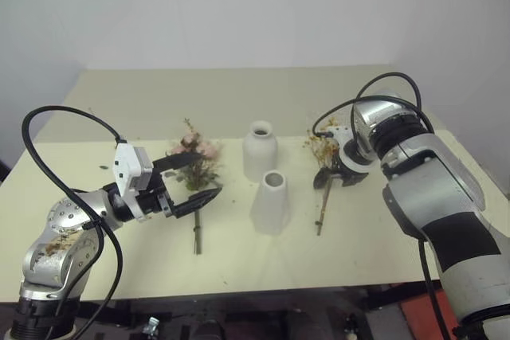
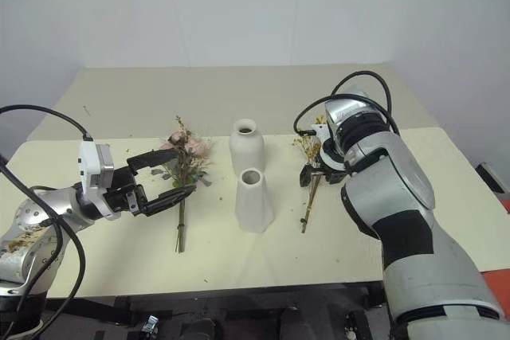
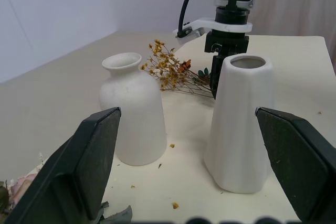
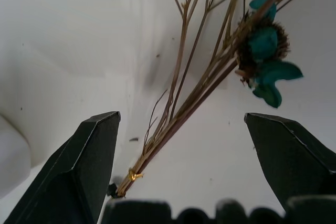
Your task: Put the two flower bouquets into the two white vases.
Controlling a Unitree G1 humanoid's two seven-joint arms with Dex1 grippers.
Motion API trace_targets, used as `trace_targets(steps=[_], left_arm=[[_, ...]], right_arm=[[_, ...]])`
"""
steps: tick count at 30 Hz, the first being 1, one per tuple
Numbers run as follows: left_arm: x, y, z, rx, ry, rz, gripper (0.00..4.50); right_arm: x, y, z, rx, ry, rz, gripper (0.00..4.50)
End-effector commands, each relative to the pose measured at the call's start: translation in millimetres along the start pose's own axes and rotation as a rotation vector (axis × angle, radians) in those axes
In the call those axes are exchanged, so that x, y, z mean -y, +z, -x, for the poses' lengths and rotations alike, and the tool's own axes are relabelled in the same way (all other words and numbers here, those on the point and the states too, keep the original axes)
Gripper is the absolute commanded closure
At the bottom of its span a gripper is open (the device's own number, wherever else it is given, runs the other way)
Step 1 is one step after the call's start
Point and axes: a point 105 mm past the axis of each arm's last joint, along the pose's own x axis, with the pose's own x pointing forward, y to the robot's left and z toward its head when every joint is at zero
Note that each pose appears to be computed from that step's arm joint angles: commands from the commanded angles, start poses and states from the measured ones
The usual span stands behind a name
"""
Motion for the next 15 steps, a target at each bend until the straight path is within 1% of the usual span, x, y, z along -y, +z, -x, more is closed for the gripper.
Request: trace_targets(steps=[1, 3, 5, 6, 10, 12, 15], left_arm=[[0.9, 11.8, 3.7, 0.021, 0.006, -0.042, 0.0], [1.1, 11.8, 4.2, 0.02, 0.007, -0.043, 0.0], [1.6, 11.7, 4.7, 0.019, 0.008, -0.043, 0.0], [1.9, 11.5, 4.9, 0.019, 0.008, -0.043, 0.0], [3.6, 10.7, 5.8, 0.018, 0.009, -0.04, 0.0], [3.7, 10.7, 6.1, 0.017, 0.009, -0.04, 0.0], [3.0, 10.7, 6.7, 0.016, 0.008, -0.042, 0.0]], right_arm=[[-0.2, 7.5, 1.2, 0.039, -0.014, 0.024, 0.6], [-2.8, 6.7, -1.3, 0.03, -0.012, 0.034, 1.25], [-4.5, 5.2, -3.6, 0.018, -0.011, 0.04, 2.05], [-4.7, 4.2, -4.8, 0.012, -0.012, 0.042, 2.33], [-6.5, 0.2, -8.7, -0.016, -0.009, 0.055, 3.85], [-5.2, 0.1, -7.6, -0.016, -0.01, 0.054, 4.49], [1.2, 2.2, -2.2, 0.002, -0.023, 0.038, 4.49]])
